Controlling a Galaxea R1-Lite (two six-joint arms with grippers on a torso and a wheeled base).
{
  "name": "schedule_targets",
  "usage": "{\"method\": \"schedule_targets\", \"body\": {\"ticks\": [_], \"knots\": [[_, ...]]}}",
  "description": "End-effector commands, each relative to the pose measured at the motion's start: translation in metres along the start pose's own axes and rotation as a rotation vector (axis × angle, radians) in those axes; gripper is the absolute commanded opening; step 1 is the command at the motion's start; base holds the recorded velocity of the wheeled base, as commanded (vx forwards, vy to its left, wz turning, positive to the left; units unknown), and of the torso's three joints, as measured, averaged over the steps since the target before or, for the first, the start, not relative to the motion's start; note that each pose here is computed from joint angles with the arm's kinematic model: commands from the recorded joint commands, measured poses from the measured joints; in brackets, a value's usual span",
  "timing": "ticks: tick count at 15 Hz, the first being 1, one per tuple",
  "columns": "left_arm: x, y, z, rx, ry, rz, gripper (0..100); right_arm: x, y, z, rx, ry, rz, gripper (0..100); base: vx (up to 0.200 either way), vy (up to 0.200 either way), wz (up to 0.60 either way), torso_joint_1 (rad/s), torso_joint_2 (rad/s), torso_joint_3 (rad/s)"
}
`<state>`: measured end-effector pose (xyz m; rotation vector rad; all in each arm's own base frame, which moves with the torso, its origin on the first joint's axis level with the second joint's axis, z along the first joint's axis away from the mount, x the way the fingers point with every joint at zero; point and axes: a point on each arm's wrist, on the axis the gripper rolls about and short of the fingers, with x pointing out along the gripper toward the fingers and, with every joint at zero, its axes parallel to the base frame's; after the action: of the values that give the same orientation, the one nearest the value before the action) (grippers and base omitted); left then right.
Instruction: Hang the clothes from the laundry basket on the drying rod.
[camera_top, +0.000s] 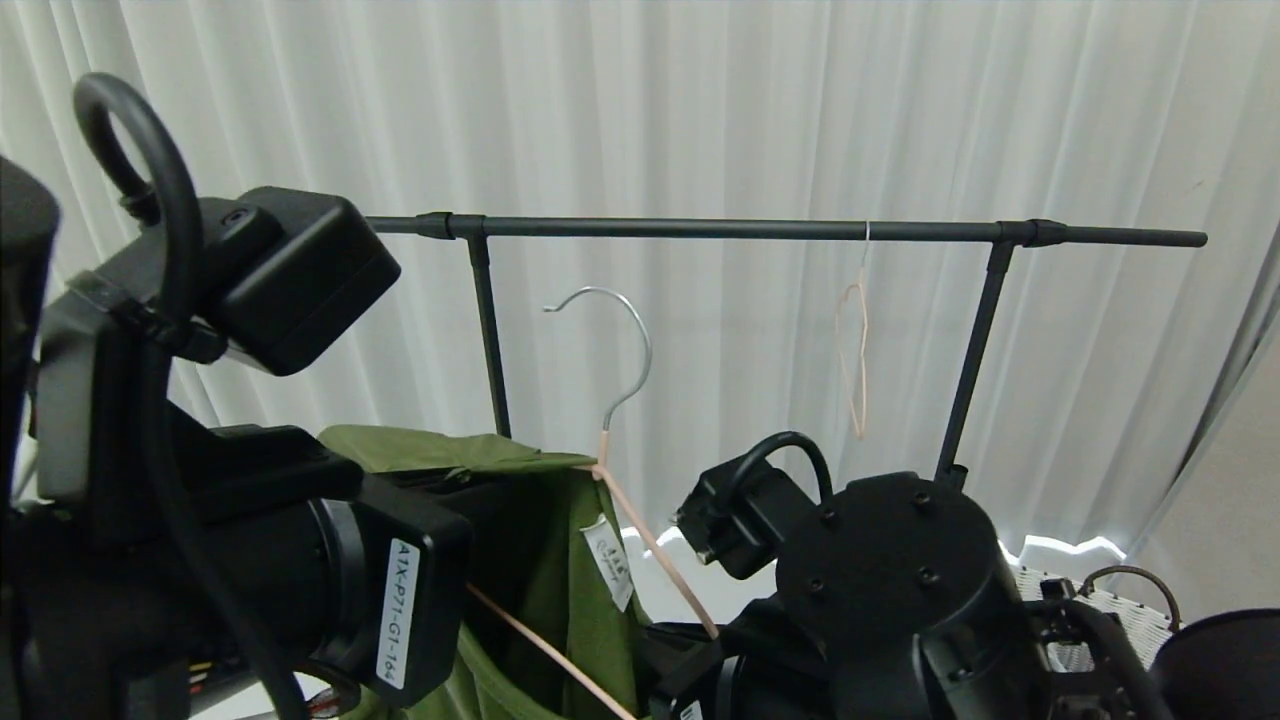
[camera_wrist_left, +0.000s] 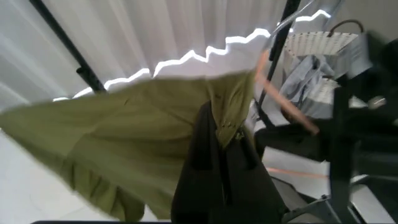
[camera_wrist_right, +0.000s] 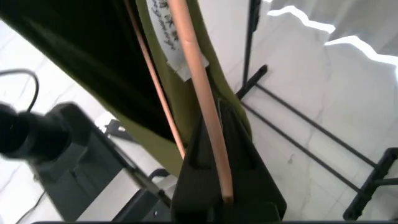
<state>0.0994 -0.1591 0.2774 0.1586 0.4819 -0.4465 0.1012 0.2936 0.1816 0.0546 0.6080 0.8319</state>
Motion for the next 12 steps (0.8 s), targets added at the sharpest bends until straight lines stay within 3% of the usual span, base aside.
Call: {"method": "schedule_targets", "body": {"ticks": [1,8,9,12], "knots": [[-0.004,0.003,-0.003,0.0,-0.004,0.004,0,-0.016,-0.001,0.011,0.017,-0.059,0.002,0,0.0,0.0,0.0,0.0,0.0,0.0],[-0.005,-0.003,-0.004,0.03,-0.003,-0.021,0,-0.025,0.003,0.025,0.044,-0.188,0.005,0,0.0,0.0,0.0,0.0,0.0,0.0],[-0.006,-0.004,-0.005,0.034,-0.004,-0.027,100,-0.025,0.004,0.026,0.036,-0.196,0.007,0,0.0,0.0,0.0,0.0,0.0,0.0],[-0.011,-0.002,-0.004,0.027,-0.017,-0.034,100,-0.027,0.003,0.028,0.032,-0.221,-0.003,0,0.0,0.0,0.0,0.0,0.0,0.0]]}}
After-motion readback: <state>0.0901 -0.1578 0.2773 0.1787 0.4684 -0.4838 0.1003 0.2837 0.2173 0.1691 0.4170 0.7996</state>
